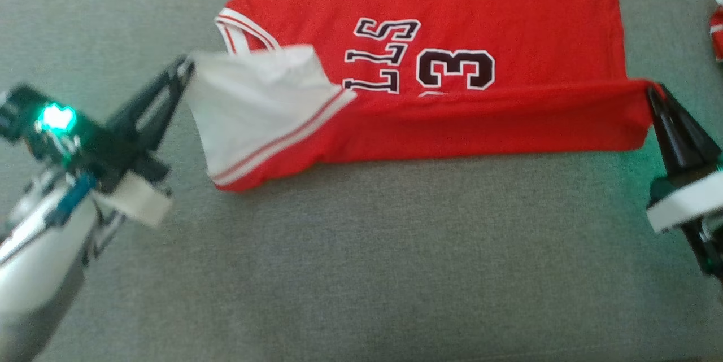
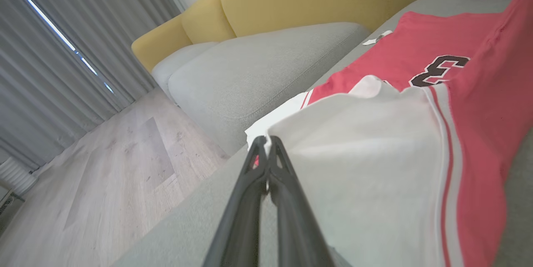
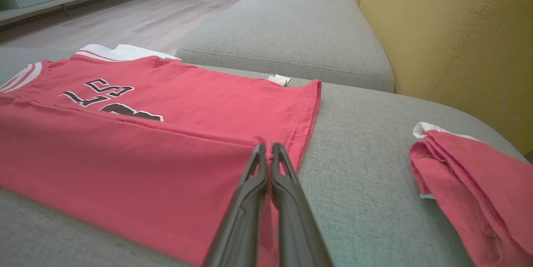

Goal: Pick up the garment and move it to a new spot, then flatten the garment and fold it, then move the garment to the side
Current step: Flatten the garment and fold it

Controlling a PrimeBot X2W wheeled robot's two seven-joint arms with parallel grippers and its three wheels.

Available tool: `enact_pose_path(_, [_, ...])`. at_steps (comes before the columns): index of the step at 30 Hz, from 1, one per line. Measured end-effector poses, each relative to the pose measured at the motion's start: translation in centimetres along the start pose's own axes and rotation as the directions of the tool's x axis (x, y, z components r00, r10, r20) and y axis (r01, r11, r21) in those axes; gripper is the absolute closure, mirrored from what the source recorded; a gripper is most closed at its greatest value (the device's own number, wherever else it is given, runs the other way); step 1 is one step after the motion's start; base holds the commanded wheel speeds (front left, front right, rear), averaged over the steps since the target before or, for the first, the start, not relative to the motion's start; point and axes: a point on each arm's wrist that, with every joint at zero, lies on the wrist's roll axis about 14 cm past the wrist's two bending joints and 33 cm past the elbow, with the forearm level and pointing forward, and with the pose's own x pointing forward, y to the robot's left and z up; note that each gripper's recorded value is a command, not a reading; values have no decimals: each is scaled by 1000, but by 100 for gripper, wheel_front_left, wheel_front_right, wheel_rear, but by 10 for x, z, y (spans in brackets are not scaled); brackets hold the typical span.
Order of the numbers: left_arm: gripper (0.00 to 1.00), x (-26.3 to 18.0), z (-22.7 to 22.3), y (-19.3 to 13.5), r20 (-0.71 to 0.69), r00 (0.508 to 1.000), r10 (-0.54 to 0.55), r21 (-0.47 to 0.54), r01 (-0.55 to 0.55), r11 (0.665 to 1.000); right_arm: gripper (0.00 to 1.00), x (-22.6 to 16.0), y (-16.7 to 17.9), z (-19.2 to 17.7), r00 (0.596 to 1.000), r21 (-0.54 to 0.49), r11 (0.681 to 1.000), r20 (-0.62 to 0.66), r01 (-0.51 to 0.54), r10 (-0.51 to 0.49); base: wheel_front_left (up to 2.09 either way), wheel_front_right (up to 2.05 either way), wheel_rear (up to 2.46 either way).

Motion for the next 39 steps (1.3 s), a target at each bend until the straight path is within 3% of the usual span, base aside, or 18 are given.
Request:
enact_pose_path(7, [100, 48, -6, 9, 12, 999, -37, 59, 36, 998, 100, 24, -10, -4, 1000, -7, 1000, -11, 20, -20, 0, 0, 0])
enact_pose_path(12, [100, 66, -15, 9, 2, 1000, -30, 37, 30, 999, 100, 29, -12, -13, 999, -3, 999, -26, 33, -33, 0, 0, 0])
enact_pose_path(13, [80, 67, -19, 7, -5, 1000, -30, 30, 30, 999, 43, 29, -12, -15, 999, 4, 999, -31, 38, -38, 0, 0, 0])
enact_pose_path(14, [46, 68, -21, 6, -9, 1000, -29, 20, 29, 999, 0, 29, -13, -16, 999, 9, 999, -32, 44, -44, 0, 0, 0])
enact_pose_path(15, [0, 69, -22, 4, -13, 1000, -26, 8, 26, 1000, 0, 28, -13, -16, 998, 17, 999, -27, 50, -49, 0, 0, 0])
enact_pose_path(19, [0, 67, -18, 9, -9, 998, 56, -85, -56, 995, 0, 26, -15, -4, 997, 37, 997, 11, 73, -74, 0, 0, 0])
enact_pose_path(22, [0, 56, -21, 2, -22, 991, 134, -235, -136, 962, 0, 19, -25, 22, 989, 52, 992, 92, 111, -116, 0, 0, 0])
enact_pose_path(23, [0, 56, -21, 2, -22, 991, 134, -235, -136, 962, 0, 19, -25, 22, 989, 52, 992, 92, 111, -116, 0, 0, 0])
enact_pose_path(28, [0, 16, -49, -47, -141, 976, 165, -466, -213, 859, 0, -13, -16, 21, 982, 75, 987, 120, 140, -148, 0, 0, 0])
enact_pose_path(32, [0, -10, -63, -73, -226, 959, 169, -570, -271, 776, 0, -34, -5, 15, 978, 109, 982, 124, 157, -170, 0, 0, 0])
enact_pose_path(39, [0, -22, -75, -80, -309, 938, 154, -611, -321, 724, 0, -42, 3, 21, 971, 141, 976, 153, 164, -185, 0, 0, 0])
